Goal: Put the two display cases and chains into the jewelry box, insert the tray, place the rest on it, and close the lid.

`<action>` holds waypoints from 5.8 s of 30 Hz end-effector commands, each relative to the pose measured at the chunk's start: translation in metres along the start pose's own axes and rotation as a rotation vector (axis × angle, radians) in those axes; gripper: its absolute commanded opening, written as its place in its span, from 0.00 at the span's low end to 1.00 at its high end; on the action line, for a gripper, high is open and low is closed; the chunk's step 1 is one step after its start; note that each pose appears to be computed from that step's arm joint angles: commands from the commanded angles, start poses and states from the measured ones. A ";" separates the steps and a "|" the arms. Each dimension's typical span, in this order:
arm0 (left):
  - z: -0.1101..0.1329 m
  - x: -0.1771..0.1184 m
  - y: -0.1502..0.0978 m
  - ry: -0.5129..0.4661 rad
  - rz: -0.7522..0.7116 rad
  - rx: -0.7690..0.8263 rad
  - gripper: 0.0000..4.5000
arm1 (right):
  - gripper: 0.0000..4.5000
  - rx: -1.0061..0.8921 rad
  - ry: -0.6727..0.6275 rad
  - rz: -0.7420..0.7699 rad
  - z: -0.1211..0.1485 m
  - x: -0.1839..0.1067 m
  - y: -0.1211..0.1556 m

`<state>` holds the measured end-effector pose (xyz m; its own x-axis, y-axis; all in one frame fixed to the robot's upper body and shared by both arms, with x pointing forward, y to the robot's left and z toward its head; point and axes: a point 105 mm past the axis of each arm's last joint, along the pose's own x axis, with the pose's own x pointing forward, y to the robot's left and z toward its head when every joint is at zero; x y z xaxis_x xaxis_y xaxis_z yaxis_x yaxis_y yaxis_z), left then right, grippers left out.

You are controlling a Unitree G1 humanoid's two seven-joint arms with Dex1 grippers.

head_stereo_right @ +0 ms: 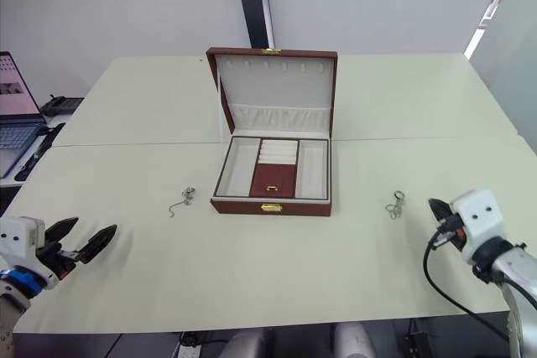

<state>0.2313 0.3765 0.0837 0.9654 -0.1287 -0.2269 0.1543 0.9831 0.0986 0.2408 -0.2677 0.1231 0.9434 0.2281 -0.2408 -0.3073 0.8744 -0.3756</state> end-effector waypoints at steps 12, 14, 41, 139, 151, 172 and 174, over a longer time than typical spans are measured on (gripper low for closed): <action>0.009 -0.002 -0.007 -0.038 -0.027 0.008 1.00 | 0.85 -0.001 0.005 -0.047 -0.020 -0.020 -0.014; 0.010 -0.001 -0.009 -0.041 -0.034 0.005 1.00 | 0.99 -0.001 0.004 -0.045 -0.020 -0.020 -0.015; 0.026 0.002 -0.017 -0.076 -0.073 0.023 1.00 | 0.99 -0.005 -0.030 -0.007 -0.012 -0.015 -0.014; 0.047 0.078 -0.104 0.075 0.113 -0.091 1.00 | 0.99 -0.112 -0.407 0.850 0.142 0.031 0.161; 0.049 0.094 -0.129 0.110 0.060 -0.139 1.00 | 0.99 -0.111 -0.390 0.861 0.133 0.029 0.164; 0.024 0.102 -0.121 0.193 0.032 -0.123 0.01 | 1.00 -0.105 -0.369 0.870 0.124 0.025 0.166; 0.025 0.103 -0.119 0.180 0.031 -0.094 0.00 | 1.00 -0.105 -0.367 0.871 0.124 0.025 0.166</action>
<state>0.3181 0.2427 0.0799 0.9240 -0.0767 -0.3747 0.0829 0.9966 0.0004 0.2359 -0.0672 0.1552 0.3690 0.9060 -0.2073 -0.9181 0.3205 -0.2332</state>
